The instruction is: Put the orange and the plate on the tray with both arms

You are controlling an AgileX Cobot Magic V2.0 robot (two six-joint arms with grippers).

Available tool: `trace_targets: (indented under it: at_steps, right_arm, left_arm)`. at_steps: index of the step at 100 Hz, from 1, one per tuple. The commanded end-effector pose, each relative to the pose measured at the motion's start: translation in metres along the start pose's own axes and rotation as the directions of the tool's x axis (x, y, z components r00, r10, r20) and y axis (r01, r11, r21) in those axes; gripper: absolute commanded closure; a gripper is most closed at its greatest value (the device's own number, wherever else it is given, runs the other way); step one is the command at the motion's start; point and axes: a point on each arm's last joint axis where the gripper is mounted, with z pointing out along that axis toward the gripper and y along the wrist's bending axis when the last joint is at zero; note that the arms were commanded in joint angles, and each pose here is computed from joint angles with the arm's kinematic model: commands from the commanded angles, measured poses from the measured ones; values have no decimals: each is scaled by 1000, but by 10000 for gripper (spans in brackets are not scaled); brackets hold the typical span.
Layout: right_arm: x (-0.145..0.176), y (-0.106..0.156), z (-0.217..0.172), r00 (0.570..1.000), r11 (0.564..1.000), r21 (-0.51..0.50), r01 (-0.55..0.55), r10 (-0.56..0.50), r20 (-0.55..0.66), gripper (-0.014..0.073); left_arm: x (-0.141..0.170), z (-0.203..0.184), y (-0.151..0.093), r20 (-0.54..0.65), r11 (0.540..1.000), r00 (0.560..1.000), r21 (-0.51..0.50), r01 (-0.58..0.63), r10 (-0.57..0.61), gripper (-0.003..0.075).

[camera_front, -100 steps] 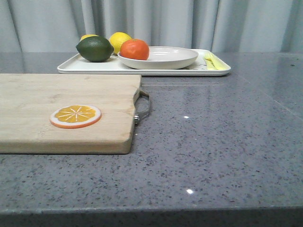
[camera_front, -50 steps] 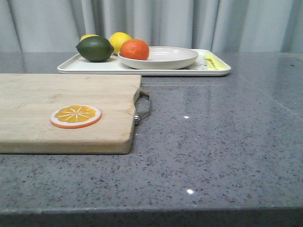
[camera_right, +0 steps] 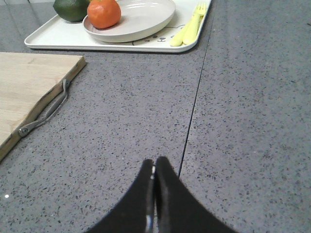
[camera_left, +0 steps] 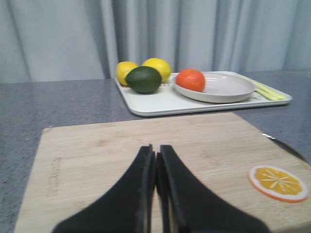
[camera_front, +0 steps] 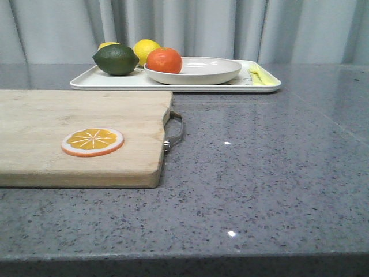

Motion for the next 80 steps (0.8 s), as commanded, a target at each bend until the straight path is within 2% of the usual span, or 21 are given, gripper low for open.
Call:
trace_targets:
  at_steps: [1,19,33,37,40,80]
  right_arm:
    - [-14,2,-4,996,1000,-6,4,-3,89,613]
    - [-14,2,-4,996,1000,-6,4,-3,89,613]
    - [-13,2,-3,996,1000,-6,4,-3,86,613]
    - [-13,2,-3,996,1000,-6,4,-3,85,613]
    - [-13,2,-3,996,1000,-6,4,-3,84,613]
    - [-13,2,-3,996,1000,-6,4,-3,84,613]
  left_arm:
    - [-8,-2,3,117,998,993,-54,21,-14,739]
    - [6,-7,11,156,985,988,-171,22,5,739]
    - [21,-4,16,126,971,992,-239,28,3,739]
    - [24,-4,18,134,968,991,-247,52,-19,739]
    - [28,-4,18,98,966,995,-254,57,-33,739]
    - [28,-4,18,97,964,995,-260,57,-33,739]
